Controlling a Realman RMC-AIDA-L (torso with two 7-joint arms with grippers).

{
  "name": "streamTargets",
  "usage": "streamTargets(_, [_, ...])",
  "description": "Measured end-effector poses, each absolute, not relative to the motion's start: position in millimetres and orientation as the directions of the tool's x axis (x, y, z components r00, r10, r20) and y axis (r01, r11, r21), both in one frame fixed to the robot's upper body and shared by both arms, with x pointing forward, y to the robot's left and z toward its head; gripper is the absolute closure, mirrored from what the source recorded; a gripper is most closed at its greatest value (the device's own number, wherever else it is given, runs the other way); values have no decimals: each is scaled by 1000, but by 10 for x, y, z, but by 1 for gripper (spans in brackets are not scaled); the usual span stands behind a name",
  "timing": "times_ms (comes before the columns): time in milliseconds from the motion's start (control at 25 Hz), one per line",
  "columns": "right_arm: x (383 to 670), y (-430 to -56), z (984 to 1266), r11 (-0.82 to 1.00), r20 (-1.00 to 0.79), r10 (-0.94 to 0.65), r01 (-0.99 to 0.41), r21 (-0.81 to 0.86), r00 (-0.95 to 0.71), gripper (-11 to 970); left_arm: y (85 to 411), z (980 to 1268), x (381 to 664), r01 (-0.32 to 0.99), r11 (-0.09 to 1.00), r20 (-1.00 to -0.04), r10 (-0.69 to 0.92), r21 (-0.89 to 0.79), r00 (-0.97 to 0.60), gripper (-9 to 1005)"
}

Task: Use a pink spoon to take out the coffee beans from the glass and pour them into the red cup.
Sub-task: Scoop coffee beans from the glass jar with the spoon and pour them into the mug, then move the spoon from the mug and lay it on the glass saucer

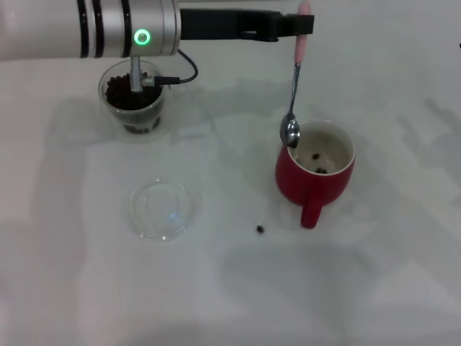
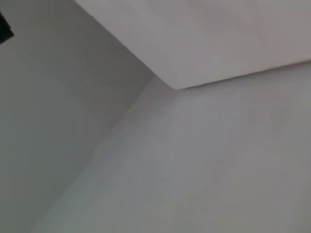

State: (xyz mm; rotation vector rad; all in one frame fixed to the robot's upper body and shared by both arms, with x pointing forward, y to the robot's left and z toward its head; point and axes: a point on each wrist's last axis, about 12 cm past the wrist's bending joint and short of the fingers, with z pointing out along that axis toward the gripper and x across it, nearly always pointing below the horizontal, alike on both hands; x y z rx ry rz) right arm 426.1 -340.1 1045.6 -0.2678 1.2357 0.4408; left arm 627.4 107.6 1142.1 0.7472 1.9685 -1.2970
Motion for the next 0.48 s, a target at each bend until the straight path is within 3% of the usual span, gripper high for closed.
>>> streamTargets(480, [4280, -3409, 10444, 890, -953, 171, -454, 40, 250, 325, 1011, 11517, 6300, 843, 319, -857, 144, -433, -495, 864])
